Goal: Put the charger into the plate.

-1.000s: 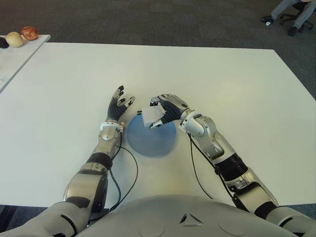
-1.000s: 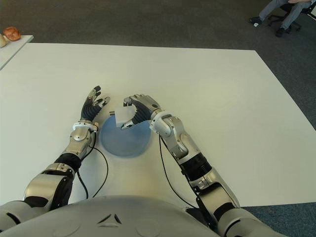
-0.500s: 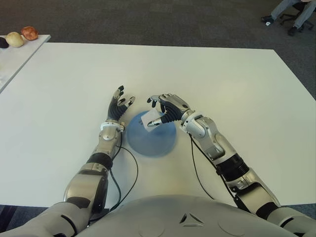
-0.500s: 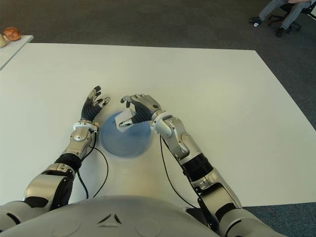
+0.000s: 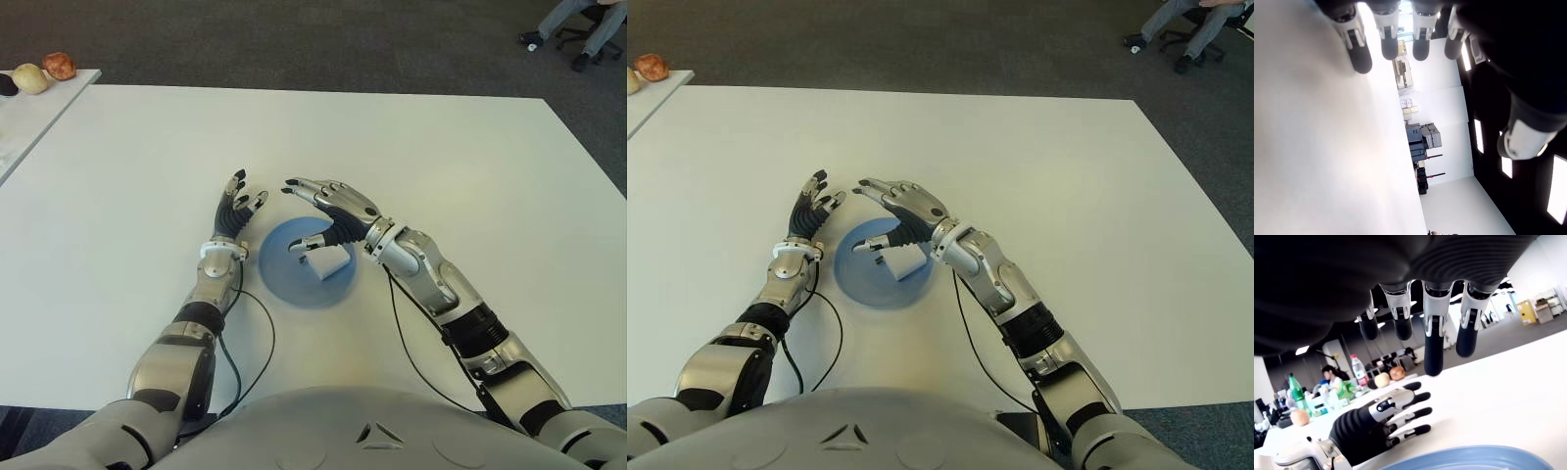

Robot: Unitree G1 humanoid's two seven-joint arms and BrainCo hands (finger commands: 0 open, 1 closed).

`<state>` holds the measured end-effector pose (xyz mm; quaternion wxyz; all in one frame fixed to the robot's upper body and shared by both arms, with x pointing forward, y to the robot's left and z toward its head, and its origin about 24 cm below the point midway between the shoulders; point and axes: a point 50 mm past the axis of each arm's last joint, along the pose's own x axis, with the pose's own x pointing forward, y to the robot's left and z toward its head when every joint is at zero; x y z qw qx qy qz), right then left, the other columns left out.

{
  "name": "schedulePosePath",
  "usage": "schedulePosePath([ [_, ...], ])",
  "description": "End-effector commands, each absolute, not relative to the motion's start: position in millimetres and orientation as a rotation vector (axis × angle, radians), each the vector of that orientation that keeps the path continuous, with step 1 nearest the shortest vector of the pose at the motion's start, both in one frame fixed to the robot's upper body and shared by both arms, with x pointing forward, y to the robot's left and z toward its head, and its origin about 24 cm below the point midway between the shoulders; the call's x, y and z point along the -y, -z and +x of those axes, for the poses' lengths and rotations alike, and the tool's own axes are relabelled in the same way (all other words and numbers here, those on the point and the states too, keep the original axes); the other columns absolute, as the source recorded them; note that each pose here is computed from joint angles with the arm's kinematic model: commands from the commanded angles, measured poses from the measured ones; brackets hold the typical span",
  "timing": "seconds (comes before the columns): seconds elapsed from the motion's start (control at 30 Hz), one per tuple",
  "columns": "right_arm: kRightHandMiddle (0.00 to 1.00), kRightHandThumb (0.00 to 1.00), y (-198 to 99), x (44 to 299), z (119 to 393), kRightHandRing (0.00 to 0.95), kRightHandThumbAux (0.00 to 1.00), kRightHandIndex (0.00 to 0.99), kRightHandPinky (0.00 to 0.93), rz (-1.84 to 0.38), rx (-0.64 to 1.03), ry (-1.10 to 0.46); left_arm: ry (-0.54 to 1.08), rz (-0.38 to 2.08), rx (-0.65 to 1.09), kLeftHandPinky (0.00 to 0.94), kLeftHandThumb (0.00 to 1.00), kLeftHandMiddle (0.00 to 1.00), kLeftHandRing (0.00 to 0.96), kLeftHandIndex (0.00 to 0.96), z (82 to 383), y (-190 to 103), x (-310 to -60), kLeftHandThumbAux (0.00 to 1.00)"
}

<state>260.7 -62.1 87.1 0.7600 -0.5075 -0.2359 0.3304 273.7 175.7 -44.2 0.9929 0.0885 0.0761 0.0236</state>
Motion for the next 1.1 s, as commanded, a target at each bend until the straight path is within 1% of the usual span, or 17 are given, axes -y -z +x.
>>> schedulePosePath([
  [0.03, 0.0, 0.226, -91, 65, 263, 0.0, 0.161, 0.0, 0.0, -1.087, 0.545, -0.71, -0.019, 0.183, -0.411, 0.0, 0.001, 0.0, 0.0, 0.0, 241, 86, -169, 0.576],
  [0.37, 0.0, 0.245, -92, 68, 262, 0.0, 0.115, 0.0, 0.0, -1.062, 0.561, -0.685, -0.012, 0.197, -0.412, 0.0, 0.001, 0.001, 0.0, 0.0, 241, 86, -170, 0.569],
  [0.73, 0.0, 0.265, -97, 76, 265, 0.0, 0.115, 0.0, 0.0, -1.074, 0.557, -0.658, 0.001, 0.178, -0.408, 0.0, 0.0, 0.006, 0.0, 0.0, 242, 85, -169, 0.58],
  [0.83, 0.0, 0.27, -101, 83, 272, 0.0, 0.13, 0.0, 0.0, -1.073, 0.533, -0.609, -0.002, 0.167, -0.414, 0.0, 0.0, 0.007, 0.0, 0.0, 241, 85, -169, 0.578],
  [1.0, 0.0, 0.271, -107, 93, 292, 0.0, 0.169, 0.0, 0.0, -1.013, 0.478, -0.493, -0.01, 0.181, -0.405, 0.004, 0.0, 0.014, 0.0, 0.005, 239, 85, -171, 0.583],
  [1.07, 0.0, 0.262, -111, 97, 300, 0.0, 0.185, 0.0, 0.0, -0.956, 0.456, -0.431, -0.009, 0.186, -0.396, 0.003, 0.0, 0.015, 0.001, 0.007, 239, 85, -171, 0.582],
  [1.1, 0.0, 0.223, -114, 101, 307, 0.0, 0.231, 0.0, 0.0, -0.921, 0.448, -0.393, -0.007, 0.187, -0.393, 0.004, 0.0, 0.016, 0.004, 0.007, 238, 85, -171, 0.574],
])
